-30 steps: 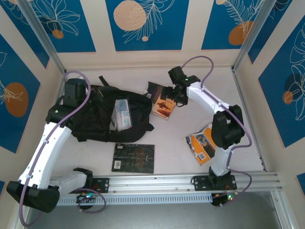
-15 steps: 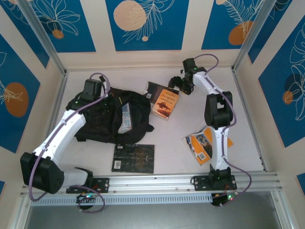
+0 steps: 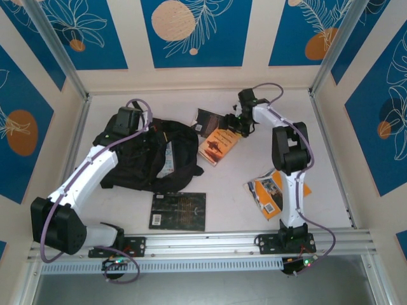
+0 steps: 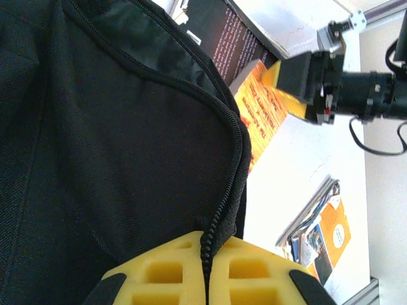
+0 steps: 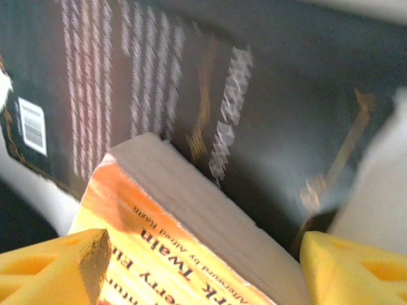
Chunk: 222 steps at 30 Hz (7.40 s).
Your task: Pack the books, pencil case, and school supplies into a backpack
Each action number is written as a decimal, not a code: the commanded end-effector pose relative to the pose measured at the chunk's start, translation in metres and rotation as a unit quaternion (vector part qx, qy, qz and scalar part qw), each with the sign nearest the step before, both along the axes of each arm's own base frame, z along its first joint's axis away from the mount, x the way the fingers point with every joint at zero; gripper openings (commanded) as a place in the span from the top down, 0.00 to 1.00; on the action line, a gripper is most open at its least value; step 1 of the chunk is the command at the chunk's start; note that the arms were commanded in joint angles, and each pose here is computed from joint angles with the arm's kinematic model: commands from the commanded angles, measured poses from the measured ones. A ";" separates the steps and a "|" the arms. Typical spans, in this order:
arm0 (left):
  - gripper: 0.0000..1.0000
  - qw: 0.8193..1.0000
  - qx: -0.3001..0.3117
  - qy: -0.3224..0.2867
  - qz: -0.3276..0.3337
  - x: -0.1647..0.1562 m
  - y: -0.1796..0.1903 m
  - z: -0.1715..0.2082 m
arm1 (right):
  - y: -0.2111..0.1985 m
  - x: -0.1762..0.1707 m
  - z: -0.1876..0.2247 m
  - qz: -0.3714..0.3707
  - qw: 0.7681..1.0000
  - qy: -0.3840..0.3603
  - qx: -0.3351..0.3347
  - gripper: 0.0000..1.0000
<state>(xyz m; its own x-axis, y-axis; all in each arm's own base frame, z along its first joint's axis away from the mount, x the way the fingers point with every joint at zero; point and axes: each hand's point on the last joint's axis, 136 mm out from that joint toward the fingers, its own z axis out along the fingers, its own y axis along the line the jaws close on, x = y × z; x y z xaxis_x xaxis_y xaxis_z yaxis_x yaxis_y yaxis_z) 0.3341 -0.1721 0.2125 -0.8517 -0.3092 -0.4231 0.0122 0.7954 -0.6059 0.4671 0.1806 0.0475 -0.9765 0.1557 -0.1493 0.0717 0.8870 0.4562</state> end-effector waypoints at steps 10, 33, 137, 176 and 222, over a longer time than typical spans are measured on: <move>1.00 1.000 0.009 -0.001 -0.019 -0.004 -0.003 -0.004 | 0.029 -0.095 0.019 -0.007 0.987 0.063 0.146 0.24; 0.97 0.998 0.057 0.002 -0.025 -0.012 0.002 -0.005 | 0.039 -0.168 0.028 -0.028 0.975 0.094 0.201 0.64; 1.00 0.994 0.077 -0.014 -0.071 -0.023 -0.016 0.003 | 0.110 -0.128 0.118 0.096 0.974 -0.040 0.199 0.31; 1.00 0.977 0.089 -0.186 -0.060 -0.018 0.000 0.121 | 0.030 -0.175 0.236 -0.015 0.919 -0.243 0.310 1.00; 1.00 0.971 0.017 -0.193 -0.144 -0.009 -0.047 0.147 | 0.293 -0.085 0.165 -0.062 0.897 -0.175 0.401 1.00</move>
<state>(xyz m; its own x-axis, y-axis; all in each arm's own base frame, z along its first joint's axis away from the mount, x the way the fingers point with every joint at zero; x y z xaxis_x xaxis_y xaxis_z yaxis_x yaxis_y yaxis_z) 0.3292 -0.2042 0.3164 -0.7626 -0.0762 -0.6424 0.3322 0.8060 -0.4900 0.3600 0.4878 0.1517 -0.9355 0.3322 -0.1204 -0.0051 0.3281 0.9446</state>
